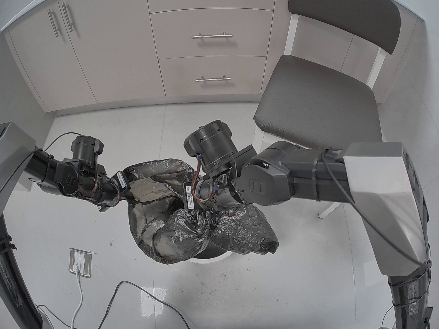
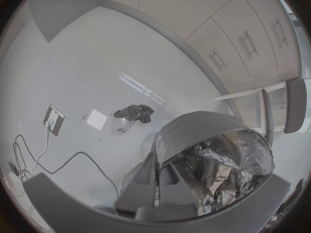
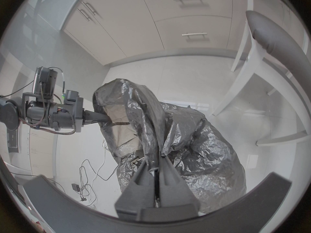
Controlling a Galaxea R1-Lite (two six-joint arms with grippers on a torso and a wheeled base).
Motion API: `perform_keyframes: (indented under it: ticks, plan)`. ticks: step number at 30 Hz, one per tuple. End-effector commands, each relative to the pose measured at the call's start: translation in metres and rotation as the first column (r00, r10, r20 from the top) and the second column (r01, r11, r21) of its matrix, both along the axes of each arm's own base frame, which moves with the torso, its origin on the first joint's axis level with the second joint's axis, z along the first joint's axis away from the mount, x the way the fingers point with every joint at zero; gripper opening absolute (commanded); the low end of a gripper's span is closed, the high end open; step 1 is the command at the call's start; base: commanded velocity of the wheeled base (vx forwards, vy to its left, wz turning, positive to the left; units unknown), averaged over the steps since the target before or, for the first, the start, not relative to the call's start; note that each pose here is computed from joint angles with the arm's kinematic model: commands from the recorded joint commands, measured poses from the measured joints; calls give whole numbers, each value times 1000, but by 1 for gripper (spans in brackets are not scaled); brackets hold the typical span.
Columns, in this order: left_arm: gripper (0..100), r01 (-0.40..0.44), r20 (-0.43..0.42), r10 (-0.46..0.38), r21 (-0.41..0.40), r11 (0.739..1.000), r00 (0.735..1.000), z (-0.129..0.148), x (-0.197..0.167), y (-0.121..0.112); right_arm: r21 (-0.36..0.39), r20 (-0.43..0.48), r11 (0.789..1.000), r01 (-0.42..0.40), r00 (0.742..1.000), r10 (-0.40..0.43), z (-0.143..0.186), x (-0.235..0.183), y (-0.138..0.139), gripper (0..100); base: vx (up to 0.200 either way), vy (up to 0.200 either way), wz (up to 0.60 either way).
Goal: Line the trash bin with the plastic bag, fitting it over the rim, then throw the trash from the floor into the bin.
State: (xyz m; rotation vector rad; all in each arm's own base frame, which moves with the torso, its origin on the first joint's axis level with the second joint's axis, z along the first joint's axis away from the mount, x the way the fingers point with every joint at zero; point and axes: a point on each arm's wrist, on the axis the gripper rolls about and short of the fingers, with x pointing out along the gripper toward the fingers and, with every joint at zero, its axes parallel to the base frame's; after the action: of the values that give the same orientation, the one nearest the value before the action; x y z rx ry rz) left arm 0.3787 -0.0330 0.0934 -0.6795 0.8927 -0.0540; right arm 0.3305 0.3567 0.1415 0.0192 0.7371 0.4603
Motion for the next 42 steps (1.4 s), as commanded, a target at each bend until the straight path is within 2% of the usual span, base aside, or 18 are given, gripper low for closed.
perform_keyframes:
  ticks: [1, 8, 15, 26, 33, 34, 42]
  plan:
    - [0, 20, -24, -20, -4, 1000, 1000, -19, 14, -9, -18, 3, 1000, -5, 1000, 5, -12, 0, 6, 0, 0, 0, 0]
    - [0, 49, -54, -49, 9, 999, 997, -42, 30, -25, -98, 58, 995, 22, 998, -16, -17, 1, 7, 0, 0, 0, 0]
    - [0, 72, -70, -72, 3, 997, 995, -55, 32, -30, -151, 62, 989, -2, 998, 11, -30, 0, 12, 0, 0, 0, 0]
    - [0, 65, -93, -65, 0, 998, 994, -73, 37, -28, -187, 43, 982, -26, 998, 34, -48, -3, 20, 0, 0, 0, 0]
    - [0, 75, -73, -74, 9, 997, 995, -79, 39, -30, -198, 41, 980, -32, 998, 41, -50, -3, 20, 0, 0, 0, 0]
    - [0, 77, -74, -76, 12, 997, 994, -80, 39, -32, -198, 40, 980, -33, 998, 42, -50, -3, 20, 100, 0, 0, 0]
    - [0, 79, -77, -78, 13, 997, 994, -81, 38, -32, -166, 46, 986, -33, 998, 41, -35, -7, 19, 100, 0, 0, 0]
